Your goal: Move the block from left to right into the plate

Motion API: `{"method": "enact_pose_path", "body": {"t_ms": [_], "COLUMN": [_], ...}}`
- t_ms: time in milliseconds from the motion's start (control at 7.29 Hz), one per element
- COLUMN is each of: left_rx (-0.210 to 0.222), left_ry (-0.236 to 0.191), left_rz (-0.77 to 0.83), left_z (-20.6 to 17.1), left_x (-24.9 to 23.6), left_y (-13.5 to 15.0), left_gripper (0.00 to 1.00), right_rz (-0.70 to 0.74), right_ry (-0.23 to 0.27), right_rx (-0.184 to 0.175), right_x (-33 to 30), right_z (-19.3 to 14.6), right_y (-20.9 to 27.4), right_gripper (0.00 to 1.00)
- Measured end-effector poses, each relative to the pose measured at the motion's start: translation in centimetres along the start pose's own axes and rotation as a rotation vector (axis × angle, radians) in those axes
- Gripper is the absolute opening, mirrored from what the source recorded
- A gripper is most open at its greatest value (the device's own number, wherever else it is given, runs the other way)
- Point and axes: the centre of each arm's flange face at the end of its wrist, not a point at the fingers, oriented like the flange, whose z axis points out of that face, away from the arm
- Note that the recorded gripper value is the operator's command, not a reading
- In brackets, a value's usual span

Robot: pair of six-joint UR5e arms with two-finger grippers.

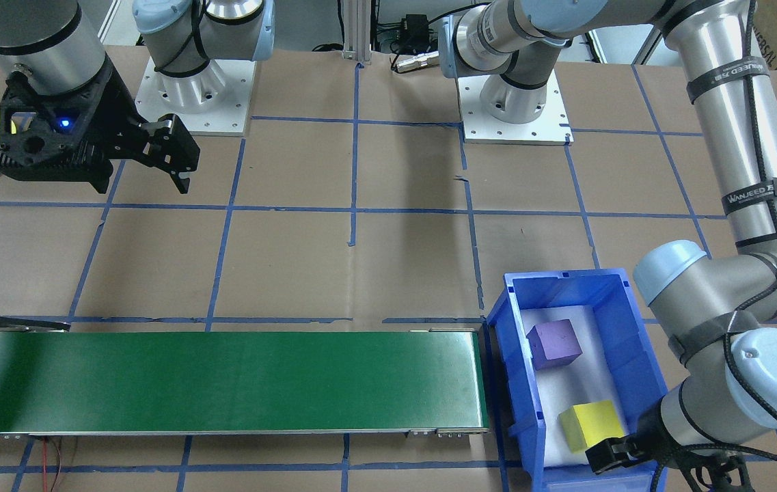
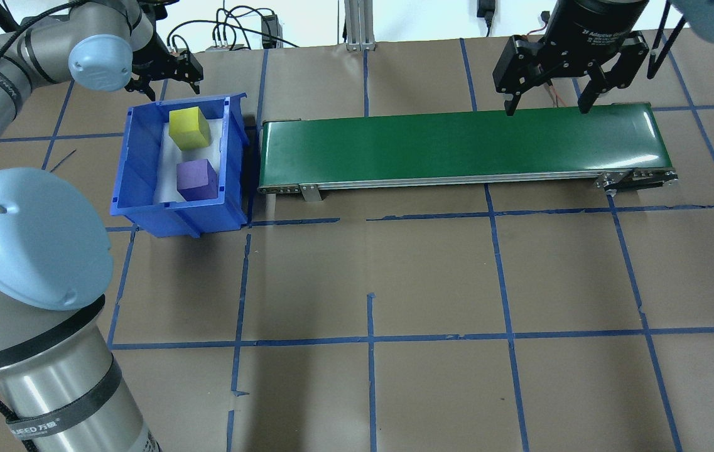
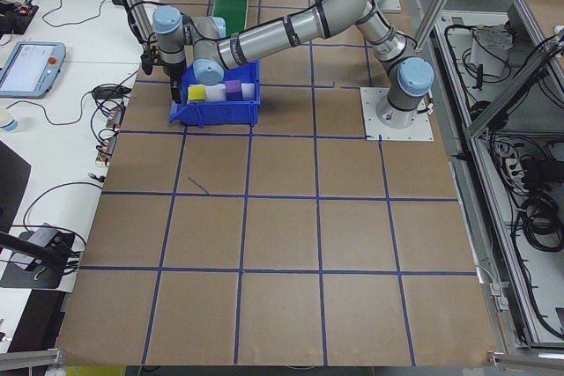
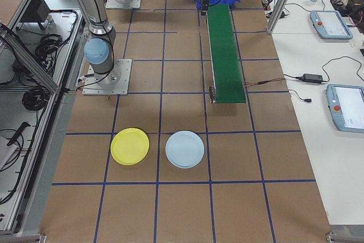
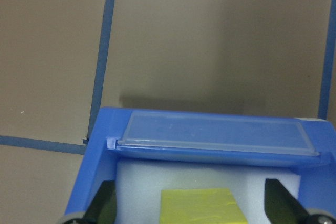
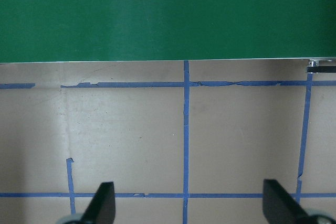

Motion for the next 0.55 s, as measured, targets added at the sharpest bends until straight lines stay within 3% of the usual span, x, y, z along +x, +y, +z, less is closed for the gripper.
{"method": "enact_pose_path", "body": {"t_ms": [275,549], "left_rx": [-0.056,-0.090], "left_ry": [0.005,0.009], "left_rz": [-0.015,-0.010], "left_z": [3.4,4.3], "left_x": [0.1,1.0], "left_y": [0.6,1.1], "left_gripper": [1.00,0.99], "right_rz": [0.000,0.000], "right_ry": [0.000,0.000], "right_rx": [-0.001,-0.001], "right_x": [0.0,0.0], "right_z": [0.0,0.0], "right_y": [0.0,0.0], "right_gripper": [1.00,1.00]}}
